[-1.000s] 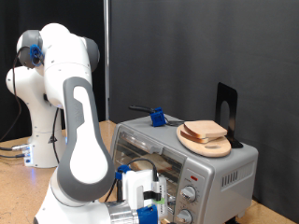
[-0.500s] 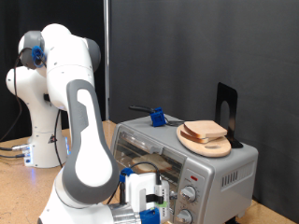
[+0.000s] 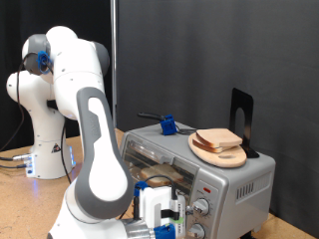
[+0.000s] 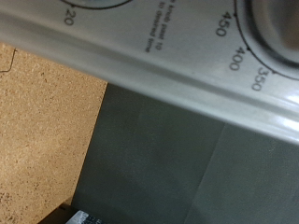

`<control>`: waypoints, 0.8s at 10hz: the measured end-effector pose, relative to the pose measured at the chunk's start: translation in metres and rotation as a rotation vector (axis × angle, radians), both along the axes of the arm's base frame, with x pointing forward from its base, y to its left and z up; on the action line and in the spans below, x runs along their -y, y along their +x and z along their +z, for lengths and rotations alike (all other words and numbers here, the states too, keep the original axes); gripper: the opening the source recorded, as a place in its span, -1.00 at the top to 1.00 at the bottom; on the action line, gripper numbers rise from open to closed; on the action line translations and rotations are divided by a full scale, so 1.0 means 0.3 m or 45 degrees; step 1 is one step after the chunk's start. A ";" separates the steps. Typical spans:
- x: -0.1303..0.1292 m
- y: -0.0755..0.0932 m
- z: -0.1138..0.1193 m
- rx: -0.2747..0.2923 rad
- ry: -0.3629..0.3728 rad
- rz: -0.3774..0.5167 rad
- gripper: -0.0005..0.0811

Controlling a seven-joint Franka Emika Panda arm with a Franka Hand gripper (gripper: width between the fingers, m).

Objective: Make a piece of toast with the oven

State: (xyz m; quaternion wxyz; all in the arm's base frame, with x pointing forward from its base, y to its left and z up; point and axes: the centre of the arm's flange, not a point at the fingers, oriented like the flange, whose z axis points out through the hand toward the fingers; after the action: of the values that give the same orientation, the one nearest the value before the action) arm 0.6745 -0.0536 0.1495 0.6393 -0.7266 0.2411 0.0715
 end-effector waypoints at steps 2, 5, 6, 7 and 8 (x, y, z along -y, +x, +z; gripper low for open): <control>-0.004 0.002 -0.006 -0.012 -0.002 -0.008 -0.99; -0.021 0.004 -0.019 -0.016 0.009 -0.005 -0.99; -0.030 0.005 -0.020 -0.015 0.013 -0.004 -0.67; -0.038 0.007 -0.020 -0.015 0.015 -0.006 -0.32; -0.043 0.009 -0.020 -0.014 0.017 -0.007 -0.32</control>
State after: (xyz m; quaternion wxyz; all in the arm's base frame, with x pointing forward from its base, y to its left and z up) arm 0.6772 -0.0406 0.1435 0.6431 -0.7213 0.2461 0.0753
